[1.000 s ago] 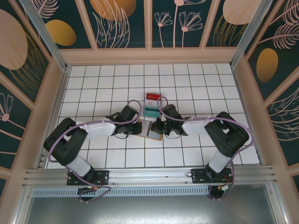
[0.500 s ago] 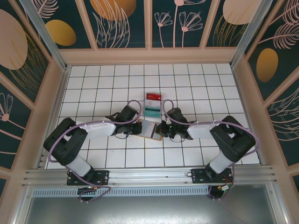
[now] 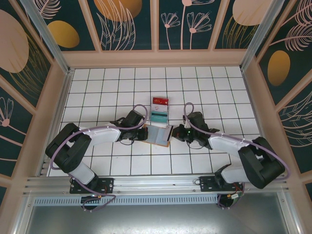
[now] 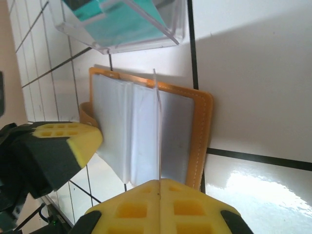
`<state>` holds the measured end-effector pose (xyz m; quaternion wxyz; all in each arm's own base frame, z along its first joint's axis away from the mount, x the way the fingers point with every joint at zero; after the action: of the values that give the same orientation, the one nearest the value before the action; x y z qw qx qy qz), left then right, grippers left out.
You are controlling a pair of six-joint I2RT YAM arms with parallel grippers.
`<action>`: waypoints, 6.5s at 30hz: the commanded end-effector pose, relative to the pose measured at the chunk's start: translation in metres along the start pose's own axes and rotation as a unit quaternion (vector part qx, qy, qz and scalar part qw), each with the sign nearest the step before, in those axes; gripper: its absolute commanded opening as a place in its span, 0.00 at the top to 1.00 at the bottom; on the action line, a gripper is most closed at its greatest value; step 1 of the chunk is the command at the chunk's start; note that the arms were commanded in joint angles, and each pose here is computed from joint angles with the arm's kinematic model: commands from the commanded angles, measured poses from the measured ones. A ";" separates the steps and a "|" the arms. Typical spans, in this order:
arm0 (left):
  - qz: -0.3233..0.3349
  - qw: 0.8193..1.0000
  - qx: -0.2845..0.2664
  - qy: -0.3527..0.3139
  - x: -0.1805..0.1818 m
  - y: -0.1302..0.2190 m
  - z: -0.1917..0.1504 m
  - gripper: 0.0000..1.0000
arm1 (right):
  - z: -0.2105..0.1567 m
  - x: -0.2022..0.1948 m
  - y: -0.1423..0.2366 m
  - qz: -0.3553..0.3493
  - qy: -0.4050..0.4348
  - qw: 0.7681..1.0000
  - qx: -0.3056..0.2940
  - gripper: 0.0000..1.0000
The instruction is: Take the credit cards out of the card holder
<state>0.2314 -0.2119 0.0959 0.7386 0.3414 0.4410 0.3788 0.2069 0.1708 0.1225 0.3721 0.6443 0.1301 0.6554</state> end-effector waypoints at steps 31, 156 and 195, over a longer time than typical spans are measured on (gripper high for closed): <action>0.043 0.996 -0.078 0.027 0.001 0.056 0.000 0.24 | 0.082 0.149 -0.014 -0.283 0.681 0.676 0.012 1.00; -0.112 0.991 -0.030 -0.062 -0.055 0.033 0.011 0.43 | -0.013 0.001 -0.072 -0.166 0.074 0.983 0.027 0.79; 0.059 0.998 -0.025 0.029 0.008 0.019 0.005 0.41 | 0.004 -0.006 -0.081 -0.163 0.072 0.983 0.039 0.85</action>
<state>0.2314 -0.1975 0.1130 0.7196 0.3229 0.4374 0.4320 0.2340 0.2262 0.0888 0.4093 0.5880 0.2661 0.6449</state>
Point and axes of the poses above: each hand's point on the last joint's axis, 136 mm out from that joint toward the fingers, its own y axis back along the fingers, its own x axis along the line the jaws close on, z = x × y, the point moved 9 cm from there along y, back along the fingers, and after that the axes turned 6 degrees about -y, right-handed, at the moved point
